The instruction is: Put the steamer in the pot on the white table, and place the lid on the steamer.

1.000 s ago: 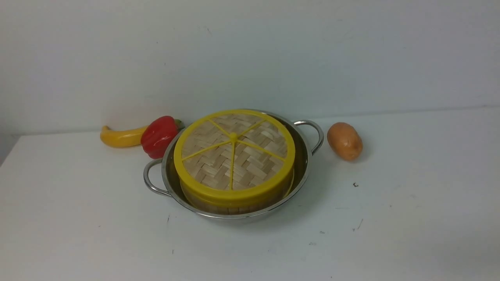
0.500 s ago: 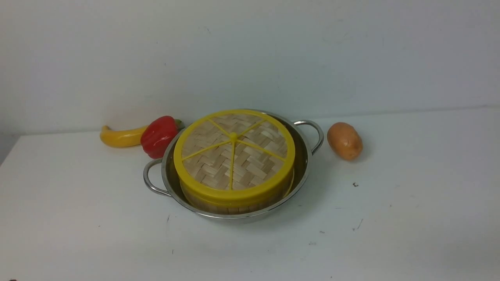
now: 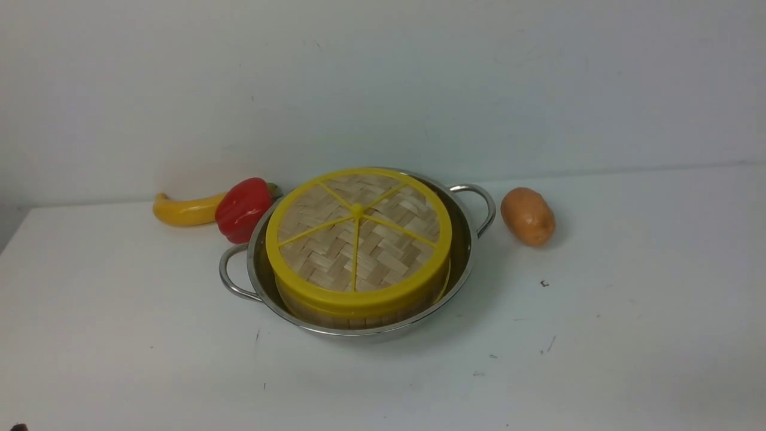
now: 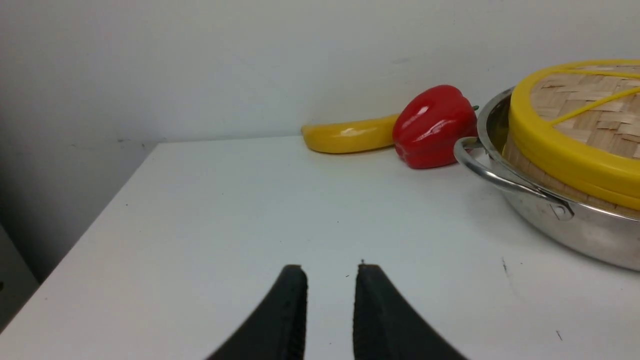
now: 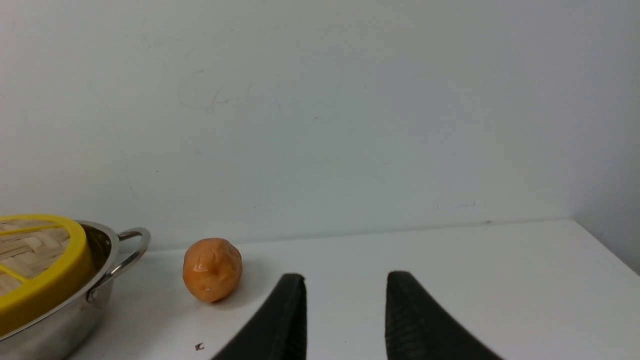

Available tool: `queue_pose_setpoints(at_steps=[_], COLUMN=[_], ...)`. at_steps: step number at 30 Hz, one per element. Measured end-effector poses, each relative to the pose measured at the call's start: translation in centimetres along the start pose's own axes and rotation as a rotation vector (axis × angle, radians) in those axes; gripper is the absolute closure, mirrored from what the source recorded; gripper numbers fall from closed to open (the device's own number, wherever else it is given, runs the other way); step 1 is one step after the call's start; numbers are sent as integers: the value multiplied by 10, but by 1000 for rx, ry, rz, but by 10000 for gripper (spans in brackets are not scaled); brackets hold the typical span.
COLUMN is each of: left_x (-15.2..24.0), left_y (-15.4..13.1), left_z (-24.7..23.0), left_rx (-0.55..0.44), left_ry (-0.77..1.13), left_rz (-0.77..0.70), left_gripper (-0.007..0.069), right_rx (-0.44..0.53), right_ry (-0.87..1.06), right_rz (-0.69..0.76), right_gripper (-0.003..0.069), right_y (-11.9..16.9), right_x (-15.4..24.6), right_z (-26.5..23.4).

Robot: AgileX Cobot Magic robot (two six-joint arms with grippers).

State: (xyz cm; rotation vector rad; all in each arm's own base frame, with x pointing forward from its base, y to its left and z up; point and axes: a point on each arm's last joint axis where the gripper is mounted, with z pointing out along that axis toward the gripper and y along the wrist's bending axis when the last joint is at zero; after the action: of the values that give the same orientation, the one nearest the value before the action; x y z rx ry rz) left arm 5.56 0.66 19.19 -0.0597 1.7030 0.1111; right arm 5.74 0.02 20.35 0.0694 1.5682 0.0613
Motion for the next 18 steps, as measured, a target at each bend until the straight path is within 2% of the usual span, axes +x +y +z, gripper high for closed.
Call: queue_pose_setpoints(at_steps=[18], left_x=[0], left_y=[0], left_z=[0], left_rx=[0], left_ry=[0], left_rz=[0], left_gripper=[468], right_rx=[-2], right_ry=[0], right_rz=[0], right_gripper=[419], right_y=[0], right_x=[0], right_z=[0])
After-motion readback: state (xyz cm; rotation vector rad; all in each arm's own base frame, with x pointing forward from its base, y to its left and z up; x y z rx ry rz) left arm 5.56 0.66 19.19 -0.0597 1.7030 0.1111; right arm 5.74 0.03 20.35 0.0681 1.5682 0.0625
